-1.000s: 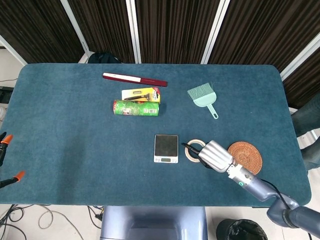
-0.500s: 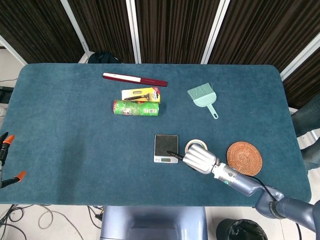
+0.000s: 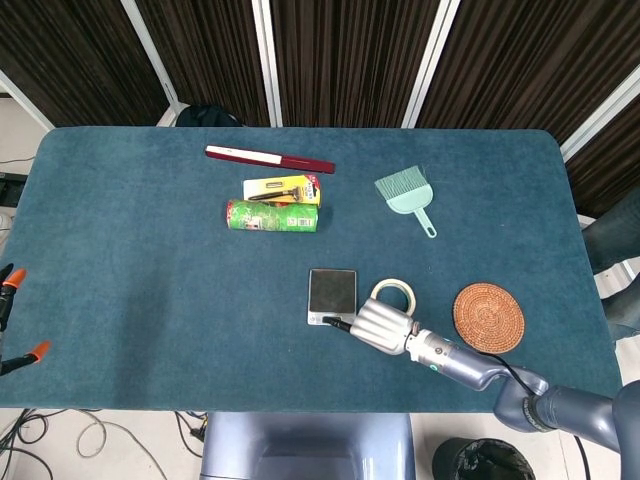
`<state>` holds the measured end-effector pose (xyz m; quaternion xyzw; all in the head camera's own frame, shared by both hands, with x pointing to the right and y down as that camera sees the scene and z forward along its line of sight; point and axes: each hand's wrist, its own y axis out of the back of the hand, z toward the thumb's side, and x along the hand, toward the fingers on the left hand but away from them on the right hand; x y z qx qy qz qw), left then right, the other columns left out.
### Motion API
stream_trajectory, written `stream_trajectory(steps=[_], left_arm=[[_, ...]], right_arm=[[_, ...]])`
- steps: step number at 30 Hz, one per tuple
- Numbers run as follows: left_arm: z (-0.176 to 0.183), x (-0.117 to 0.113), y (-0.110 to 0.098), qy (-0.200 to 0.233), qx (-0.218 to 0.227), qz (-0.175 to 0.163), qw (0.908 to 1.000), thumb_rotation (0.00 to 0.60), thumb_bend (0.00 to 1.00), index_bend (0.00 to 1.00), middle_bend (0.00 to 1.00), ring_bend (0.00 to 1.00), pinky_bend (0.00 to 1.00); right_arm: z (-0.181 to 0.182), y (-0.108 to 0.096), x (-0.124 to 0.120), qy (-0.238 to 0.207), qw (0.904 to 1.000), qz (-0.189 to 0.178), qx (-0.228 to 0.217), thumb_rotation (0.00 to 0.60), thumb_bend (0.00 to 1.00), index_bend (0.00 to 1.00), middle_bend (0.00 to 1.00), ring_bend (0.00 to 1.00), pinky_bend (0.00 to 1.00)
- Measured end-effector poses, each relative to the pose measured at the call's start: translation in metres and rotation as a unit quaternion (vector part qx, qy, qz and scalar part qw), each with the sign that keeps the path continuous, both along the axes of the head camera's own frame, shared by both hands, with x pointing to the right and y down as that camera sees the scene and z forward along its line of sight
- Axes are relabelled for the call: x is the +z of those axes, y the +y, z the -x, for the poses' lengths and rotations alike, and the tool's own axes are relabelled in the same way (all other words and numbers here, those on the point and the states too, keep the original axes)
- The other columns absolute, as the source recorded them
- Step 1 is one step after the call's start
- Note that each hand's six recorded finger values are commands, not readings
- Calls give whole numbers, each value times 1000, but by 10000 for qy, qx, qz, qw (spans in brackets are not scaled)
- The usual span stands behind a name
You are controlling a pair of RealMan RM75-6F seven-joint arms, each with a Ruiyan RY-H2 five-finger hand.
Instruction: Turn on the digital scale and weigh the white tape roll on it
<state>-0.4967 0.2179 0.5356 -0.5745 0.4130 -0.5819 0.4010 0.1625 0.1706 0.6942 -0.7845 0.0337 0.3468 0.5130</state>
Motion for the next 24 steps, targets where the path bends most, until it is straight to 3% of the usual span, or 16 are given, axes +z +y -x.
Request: stream_trajectory(steps=[13, 24], left_arm=[[2, -1, -1, 10, -22, -12, 10000, 600, 28, 0, 0, 0, 0], [3, -1, -1, 16, -38, -19, 10000, 600, 29, 0, 0, 0, 0]], right_arm=[[9, -4, 5, 190, 9995, 131, 212, 600, 784, 83, 791, 835, 795], [22, 0, 7, 285, 9996, 74, 9, 600, 784, 85, 791, 835, 795]])
